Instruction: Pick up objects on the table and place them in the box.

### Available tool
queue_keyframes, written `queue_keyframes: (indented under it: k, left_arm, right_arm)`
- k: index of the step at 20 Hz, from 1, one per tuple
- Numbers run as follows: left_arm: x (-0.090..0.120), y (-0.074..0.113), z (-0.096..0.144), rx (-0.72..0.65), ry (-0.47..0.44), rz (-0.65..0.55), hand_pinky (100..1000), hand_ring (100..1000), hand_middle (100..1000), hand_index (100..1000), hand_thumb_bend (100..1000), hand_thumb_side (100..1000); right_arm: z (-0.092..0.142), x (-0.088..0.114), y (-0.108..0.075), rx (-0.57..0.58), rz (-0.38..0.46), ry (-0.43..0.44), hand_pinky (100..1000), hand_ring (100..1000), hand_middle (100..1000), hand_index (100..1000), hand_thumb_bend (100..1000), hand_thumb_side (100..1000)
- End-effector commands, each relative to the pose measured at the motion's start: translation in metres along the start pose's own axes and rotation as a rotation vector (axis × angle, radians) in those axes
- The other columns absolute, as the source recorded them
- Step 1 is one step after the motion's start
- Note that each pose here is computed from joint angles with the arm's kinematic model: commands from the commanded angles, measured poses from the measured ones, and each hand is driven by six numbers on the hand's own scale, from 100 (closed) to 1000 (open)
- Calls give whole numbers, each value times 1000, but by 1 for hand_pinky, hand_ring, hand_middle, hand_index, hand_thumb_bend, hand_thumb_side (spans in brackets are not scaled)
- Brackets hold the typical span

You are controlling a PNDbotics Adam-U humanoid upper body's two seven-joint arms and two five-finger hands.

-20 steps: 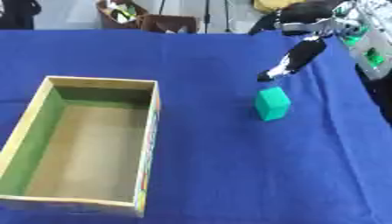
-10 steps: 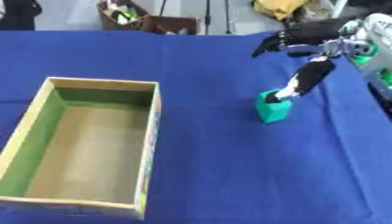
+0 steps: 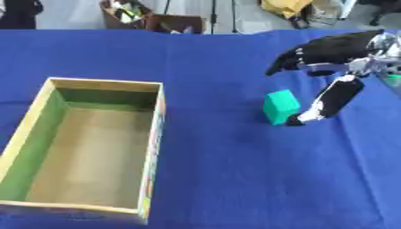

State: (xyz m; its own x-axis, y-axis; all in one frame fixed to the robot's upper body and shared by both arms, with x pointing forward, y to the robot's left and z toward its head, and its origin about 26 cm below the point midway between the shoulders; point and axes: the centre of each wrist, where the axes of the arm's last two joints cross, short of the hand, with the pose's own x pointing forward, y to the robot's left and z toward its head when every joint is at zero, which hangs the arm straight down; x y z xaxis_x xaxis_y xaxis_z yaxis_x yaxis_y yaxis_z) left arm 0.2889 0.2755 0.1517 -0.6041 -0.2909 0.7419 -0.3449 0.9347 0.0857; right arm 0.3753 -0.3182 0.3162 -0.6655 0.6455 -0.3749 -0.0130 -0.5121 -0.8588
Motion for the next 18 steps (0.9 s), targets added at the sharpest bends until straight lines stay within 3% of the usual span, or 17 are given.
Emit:
queue_keyframes:
  k: [1,12,18]
  left_arm:
    - [7,1,-4,-12,-33,-1,100,369,449,491,100,892]
    - [6,-1,-3,-16,-30,5,100,370,450,491,100,896]
    - [6,-1,-2,-15,-28,5,100,370,451,491,100,897]
  right_arm:
    - [12,-4,-10,191,172,-78,875,945,897,997,465,690]
    - [3,-13,-3,188,155,-31,870,940,891,990,447,709]
    - [-4,-23,11,227,124,-2,869,938,888,988,448,695]
